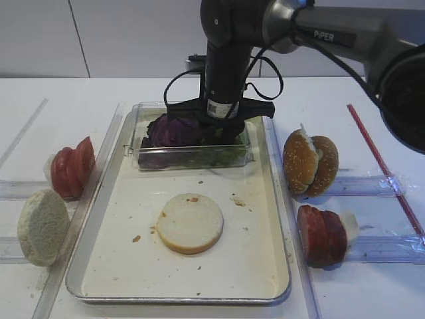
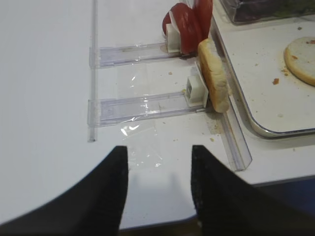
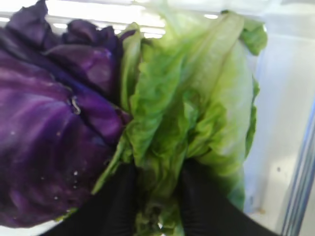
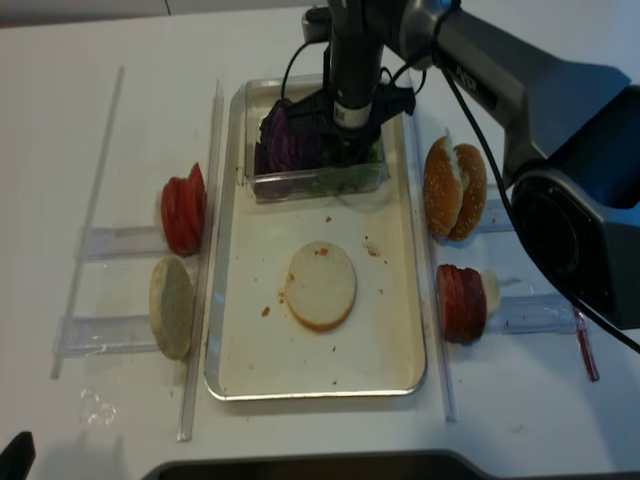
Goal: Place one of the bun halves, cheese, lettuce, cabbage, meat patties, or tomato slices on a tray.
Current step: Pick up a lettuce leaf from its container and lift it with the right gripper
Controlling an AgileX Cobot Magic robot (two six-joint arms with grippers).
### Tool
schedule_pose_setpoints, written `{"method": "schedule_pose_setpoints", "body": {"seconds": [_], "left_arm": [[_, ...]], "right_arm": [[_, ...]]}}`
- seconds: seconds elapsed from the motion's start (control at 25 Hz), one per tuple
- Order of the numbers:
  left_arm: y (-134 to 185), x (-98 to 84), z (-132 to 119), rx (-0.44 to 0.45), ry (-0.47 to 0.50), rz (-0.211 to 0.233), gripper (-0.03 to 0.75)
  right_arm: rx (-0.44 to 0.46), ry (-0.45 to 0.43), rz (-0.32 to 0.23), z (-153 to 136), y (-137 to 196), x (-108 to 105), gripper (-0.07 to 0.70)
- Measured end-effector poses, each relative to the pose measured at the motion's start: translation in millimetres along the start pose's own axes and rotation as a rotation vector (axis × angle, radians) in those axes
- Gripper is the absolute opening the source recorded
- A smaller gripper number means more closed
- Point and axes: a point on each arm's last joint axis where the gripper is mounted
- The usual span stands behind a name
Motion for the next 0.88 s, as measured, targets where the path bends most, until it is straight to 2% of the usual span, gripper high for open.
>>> {"method": "schedule_pose_setpoints", "body": {"seconds": [0.32,0.88], "left_arm": [[0,0.0,0,0.0,0.0,0.0,0.293],[0,0.0,0,0.0,0.0,0.0,0.293]], "right_arm": [[-0.011,0.018,0.008,0,-1,-2,0.071],[-0.092,-0.032,0.011,38,-6,4,0.06]]}}
Point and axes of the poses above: a point on each arm's last joint axis where the gripper is mounted, z pointing back along that axis away from the gripper, x along the wrist's bending axis when the last joint is at zero, y = z × x, and after that the axes turned 8 degrees about -z, right-handed
